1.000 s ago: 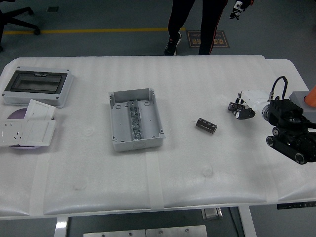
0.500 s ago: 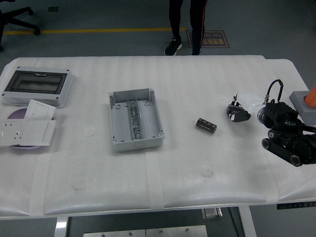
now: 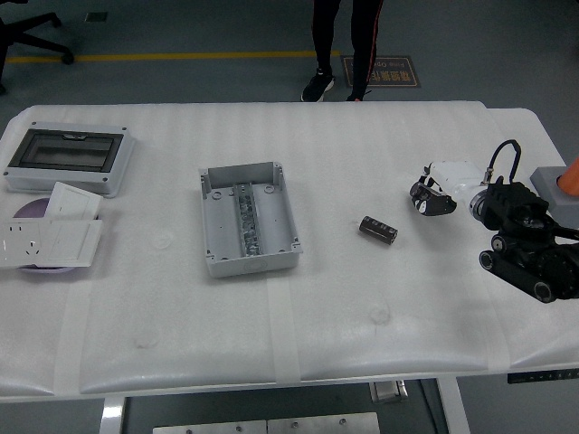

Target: Pick up the battery,place it into the box

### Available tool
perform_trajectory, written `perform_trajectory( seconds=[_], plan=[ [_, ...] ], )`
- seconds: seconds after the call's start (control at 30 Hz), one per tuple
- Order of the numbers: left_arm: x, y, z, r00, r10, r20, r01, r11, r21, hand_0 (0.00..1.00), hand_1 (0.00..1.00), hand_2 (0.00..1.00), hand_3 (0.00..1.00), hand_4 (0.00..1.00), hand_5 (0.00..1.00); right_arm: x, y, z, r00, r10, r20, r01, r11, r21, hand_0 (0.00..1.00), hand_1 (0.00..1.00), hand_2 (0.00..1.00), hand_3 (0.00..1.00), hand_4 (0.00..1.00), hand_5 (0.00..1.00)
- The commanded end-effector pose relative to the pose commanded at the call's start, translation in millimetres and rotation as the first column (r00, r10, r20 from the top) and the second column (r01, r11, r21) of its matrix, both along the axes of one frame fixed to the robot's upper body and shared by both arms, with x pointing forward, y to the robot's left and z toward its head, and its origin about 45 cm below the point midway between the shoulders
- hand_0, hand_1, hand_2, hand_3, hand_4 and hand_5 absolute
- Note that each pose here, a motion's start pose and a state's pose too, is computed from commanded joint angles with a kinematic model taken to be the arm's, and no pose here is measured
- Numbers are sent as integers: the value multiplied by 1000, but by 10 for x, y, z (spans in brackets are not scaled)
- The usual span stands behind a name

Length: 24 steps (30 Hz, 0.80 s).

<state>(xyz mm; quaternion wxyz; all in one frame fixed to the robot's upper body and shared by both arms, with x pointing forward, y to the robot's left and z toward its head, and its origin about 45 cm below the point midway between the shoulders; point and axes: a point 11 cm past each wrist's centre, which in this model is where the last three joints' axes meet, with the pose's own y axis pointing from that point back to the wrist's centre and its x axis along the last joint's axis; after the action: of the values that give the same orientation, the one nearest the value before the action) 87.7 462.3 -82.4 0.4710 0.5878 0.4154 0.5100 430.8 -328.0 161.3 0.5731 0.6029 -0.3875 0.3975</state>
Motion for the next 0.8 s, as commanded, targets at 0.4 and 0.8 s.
perform_trajectory(
  seconds=[0.4,0.8],
  plan=[
    [-7,-17,-13,1000,0,7,0,1000,2,432,610,571,379,472,388,79,672,638,980,76,187,-113,974,198,584,556,562,632,563,411],
    [18,-11,-5,1000,-1,12,1,1000,3,429,611,602,380,471,394,116,1050,618,980,121,161,-155,964,217,566,545,561,629,580,426]
  ],
)
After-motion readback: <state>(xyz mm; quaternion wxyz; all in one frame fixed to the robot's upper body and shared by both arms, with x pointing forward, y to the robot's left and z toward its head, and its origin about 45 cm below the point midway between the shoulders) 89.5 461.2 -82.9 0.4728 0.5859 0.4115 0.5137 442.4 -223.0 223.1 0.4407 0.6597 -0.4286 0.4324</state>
